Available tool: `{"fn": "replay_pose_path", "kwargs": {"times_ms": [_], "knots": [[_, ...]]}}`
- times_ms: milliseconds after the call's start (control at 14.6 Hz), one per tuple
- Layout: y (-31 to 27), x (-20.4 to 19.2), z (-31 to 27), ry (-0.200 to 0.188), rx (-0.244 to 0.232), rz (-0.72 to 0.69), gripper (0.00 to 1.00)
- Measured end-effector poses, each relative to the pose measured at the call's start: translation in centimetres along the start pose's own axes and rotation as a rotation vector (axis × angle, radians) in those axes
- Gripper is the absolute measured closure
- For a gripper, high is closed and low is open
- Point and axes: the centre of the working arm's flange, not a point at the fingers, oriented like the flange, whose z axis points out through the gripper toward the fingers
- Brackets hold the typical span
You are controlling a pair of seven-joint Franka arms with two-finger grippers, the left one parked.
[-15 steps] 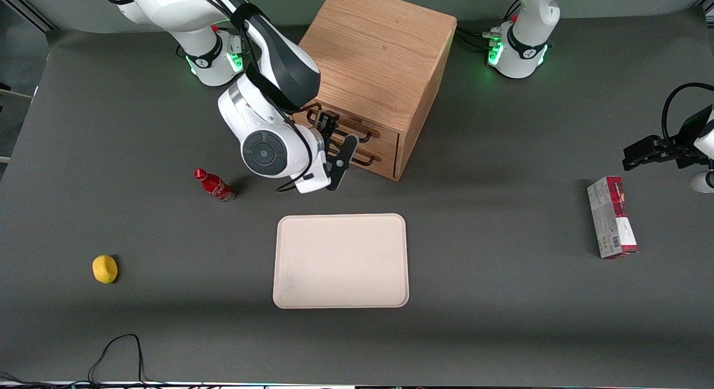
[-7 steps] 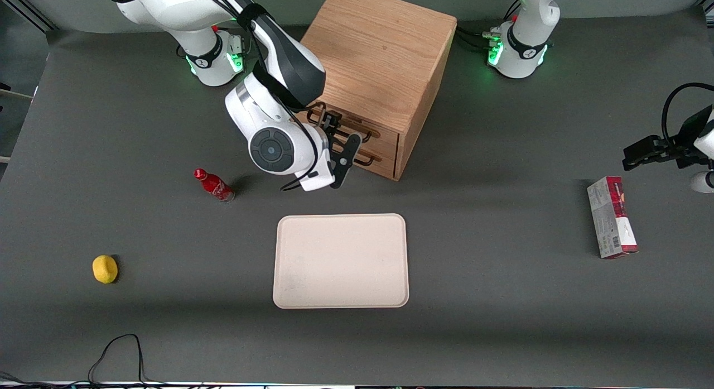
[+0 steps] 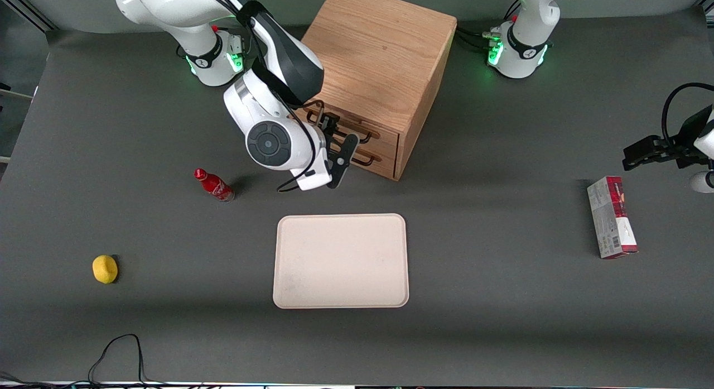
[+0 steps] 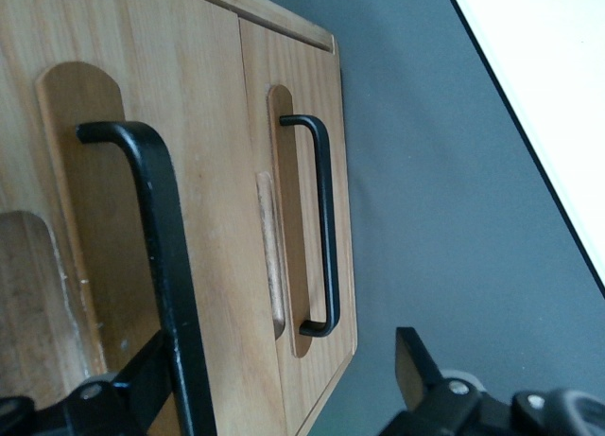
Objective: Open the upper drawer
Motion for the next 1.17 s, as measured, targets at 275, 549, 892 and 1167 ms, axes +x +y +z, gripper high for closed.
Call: {"fn": "replay_pose_path", "kwargs": {"times_ms": [275,549,892,1167], "knots": [[0.1,-0.1,-0.2,0.012,-0.017,0.002,0.00],[1.3,0.1,0.4,0.034,-0.055,0.011,0.00],[1.5,0.1,0.3,0.042,-0.061,0.014,0.00],[2.0,-0.1,0.0,0.051,-0.065,0.022,0.00]]}}
